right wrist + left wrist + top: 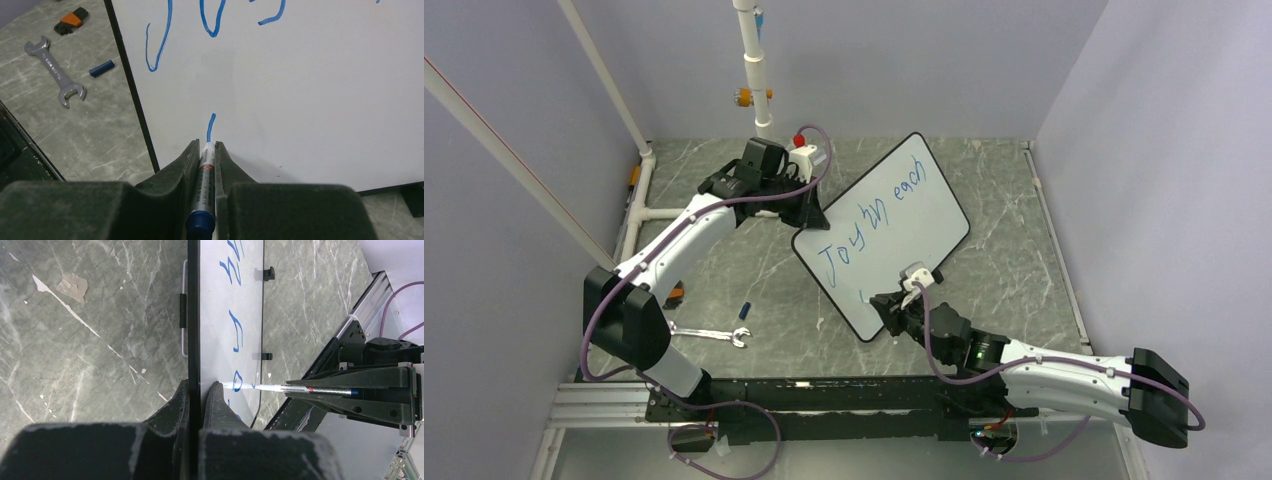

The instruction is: Write a sentence on the whiteboard

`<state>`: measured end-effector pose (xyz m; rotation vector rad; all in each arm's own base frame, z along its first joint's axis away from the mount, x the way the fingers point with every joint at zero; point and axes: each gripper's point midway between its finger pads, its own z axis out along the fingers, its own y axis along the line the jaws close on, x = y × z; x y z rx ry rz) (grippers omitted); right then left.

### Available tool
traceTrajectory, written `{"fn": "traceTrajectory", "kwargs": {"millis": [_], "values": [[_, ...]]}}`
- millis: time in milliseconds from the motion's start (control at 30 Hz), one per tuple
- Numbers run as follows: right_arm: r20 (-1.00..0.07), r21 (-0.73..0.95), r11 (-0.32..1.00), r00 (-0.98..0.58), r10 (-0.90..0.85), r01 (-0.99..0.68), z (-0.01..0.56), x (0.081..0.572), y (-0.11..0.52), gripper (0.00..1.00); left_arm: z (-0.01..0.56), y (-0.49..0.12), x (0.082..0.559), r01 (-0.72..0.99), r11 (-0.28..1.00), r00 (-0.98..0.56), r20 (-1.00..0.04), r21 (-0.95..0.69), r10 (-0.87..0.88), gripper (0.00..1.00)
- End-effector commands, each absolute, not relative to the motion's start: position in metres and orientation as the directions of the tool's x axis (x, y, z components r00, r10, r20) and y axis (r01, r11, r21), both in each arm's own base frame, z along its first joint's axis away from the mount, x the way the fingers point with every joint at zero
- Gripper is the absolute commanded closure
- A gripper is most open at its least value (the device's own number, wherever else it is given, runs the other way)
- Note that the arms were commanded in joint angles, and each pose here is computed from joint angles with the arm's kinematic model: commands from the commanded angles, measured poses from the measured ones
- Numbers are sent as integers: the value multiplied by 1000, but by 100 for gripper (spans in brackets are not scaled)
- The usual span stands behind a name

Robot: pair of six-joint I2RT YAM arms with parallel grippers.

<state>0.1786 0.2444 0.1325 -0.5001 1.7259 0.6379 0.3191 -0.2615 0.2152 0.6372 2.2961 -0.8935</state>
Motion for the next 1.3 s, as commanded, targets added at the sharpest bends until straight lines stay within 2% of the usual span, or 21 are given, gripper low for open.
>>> {"fn": "traceTrajectory", "kwargs": {"millis": [0,267,633,1267], "values": [[-972,137,761,-233,-20,-635,138,182,252,100,189,-203,364,552,828,-635,-696,-103,336,100],[-985,86,783,-171,-26,-616,168,196,261,100,190,-203,364,554,826,-631,-699,-103,336,100],[-988,8,852,-137,-75,-524,174,217,256,100,191,-203,363,553,827,-631,-699,-103,335,100],[-969,64,858,-238,-69,-509,144,201,234,100,193,-203,363,552,828,-628,-704,-103,331,100]]}}
